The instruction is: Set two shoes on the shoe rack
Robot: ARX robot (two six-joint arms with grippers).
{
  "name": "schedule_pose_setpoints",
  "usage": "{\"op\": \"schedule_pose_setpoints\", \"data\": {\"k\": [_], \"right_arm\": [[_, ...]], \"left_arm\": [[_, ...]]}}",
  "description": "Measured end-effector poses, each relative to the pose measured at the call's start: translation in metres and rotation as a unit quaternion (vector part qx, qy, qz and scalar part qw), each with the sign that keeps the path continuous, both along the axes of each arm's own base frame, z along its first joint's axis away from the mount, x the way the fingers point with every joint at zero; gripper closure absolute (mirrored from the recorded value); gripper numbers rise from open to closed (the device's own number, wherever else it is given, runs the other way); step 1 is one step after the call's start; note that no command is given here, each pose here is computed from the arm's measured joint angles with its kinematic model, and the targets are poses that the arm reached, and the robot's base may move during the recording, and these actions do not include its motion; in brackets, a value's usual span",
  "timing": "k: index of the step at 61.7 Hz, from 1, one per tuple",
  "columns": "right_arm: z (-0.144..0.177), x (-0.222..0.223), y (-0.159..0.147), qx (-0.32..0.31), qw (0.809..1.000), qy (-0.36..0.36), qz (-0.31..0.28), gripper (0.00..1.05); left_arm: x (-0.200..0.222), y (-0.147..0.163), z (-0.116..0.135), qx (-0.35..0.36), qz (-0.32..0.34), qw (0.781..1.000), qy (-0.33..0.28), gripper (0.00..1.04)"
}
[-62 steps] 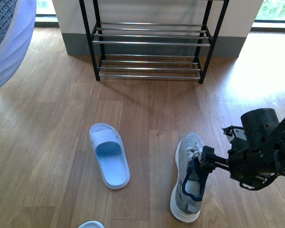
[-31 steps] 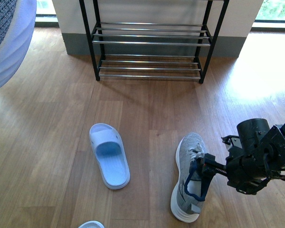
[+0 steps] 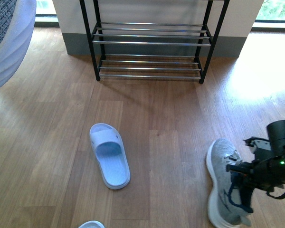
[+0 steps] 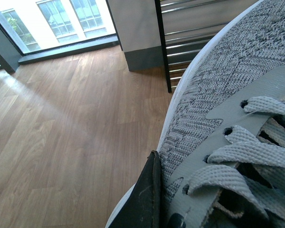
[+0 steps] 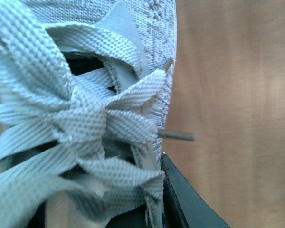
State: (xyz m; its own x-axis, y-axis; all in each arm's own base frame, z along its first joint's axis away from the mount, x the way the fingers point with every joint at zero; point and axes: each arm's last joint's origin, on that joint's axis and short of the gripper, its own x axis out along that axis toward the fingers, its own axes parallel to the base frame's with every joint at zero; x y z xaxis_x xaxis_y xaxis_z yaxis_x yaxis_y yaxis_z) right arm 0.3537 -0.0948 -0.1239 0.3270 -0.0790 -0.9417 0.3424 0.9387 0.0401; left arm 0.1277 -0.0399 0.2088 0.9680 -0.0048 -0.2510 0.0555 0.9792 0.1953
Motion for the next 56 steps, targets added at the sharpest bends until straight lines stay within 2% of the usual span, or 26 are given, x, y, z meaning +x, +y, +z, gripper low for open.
{"op": "schedule_pose_setpoints", "data": {"k": [3, 9, 15, 18, 22, 25, 34, 46, 54, 56], "right_arm": [[0.005, 0.0, -0.019, -0.056, 0.998, -0.015, 0.009, 1.03], [0.021, -0.003, -0.043, -0.112, 0.991, -0.051, 0.043, 1.03], [0.067, -0.019, -0.05, -0.187, 0.97, -0.104, 0.112, 1.03], [0.09, -0.025, -0.049, -0.205, 0.962, -0.129, 0.123, 1.03], [0.128, -0.033, -0.041, -0.222, 0.951, -0.167, 0.136, 1.03], [0.168, -0.053, -0.019, -0.231, 0.942, -0.19, 0.149, 1.03], [0.228, -0.098, 0.023, -0.247, 0.925, -0.229, 0.175, 1.03], [0.289, -0.147, 0.061, -0.284, 0.888, -0.309, 0.188, 1.03], [0.312, -0.177, 0.076, -0.322, 0.858, -0.36, 0.175, 1.03], [0.316, -0.188, 0.079, -0.337, 0.845, -0.381, 0.164, 1.03]], "left_arm": [[0.0, 0.0, 0.0, 0.0, 0.0, 1.0, 0.0, 1.03], [0.0, 0.0, 0.0, 0.0, 0.0, 1.0, 0.0, 1.03], [0.0, 0.0, 0.0, 0.0, -0.001, 1.0, 0.0, 1.03], [0.0, 0.0, 0.0, 0.0, -0.001, 1.0, 0.0, 1.03], [0.0, 0.0, 0.0, 0.0, -0.001, 1.0, 0.0, 1.03], [0.0, 0.0, 0.0, 0.0, -0.001, 1.0, 0.0, 1.03], [0.0, 0.0, 0.0, 0.0, -0.001, 1.0, 0.0, 1.03], [0.0, 0.0, 0.0, 0.0, -0.001, 1.0, 0.0, 1.03], [0.0, 0.0, 0.0, 0.0, -0.001, 1.0, 0.0, 1.03], [0.0, 0.0, 0.0, 0.0, -0.001, 1.0, 0.0, 1.03]]}}
